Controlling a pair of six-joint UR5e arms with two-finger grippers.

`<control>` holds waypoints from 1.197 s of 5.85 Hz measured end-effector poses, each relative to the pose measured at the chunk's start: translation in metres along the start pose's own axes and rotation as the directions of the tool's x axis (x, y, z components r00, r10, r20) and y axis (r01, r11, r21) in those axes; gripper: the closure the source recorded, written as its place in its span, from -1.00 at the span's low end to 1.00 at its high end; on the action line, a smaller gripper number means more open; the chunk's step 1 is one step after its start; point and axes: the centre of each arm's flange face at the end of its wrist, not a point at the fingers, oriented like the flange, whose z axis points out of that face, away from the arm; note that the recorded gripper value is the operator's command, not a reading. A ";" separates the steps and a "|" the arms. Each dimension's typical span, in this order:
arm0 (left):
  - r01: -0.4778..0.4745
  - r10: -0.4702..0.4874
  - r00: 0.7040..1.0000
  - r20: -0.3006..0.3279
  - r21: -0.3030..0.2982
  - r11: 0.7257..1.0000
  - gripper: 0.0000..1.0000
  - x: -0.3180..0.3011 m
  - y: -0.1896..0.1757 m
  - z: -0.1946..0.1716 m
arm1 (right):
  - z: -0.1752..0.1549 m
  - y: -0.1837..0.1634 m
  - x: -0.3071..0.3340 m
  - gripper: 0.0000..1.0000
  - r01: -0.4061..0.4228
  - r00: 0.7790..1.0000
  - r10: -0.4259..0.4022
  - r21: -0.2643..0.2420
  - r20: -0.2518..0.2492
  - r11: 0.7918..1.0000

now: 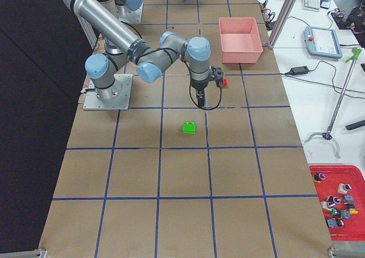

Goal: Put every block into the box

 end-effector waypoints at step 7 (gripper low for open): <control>0.013 -0.014 0.999 0.031 0.023 1.000 -0.46 0.001 0.013 0.072 | 0.120 0.035 0.033 -1.00 -0.006 1.000 0.007 0.021 -0.010 1.000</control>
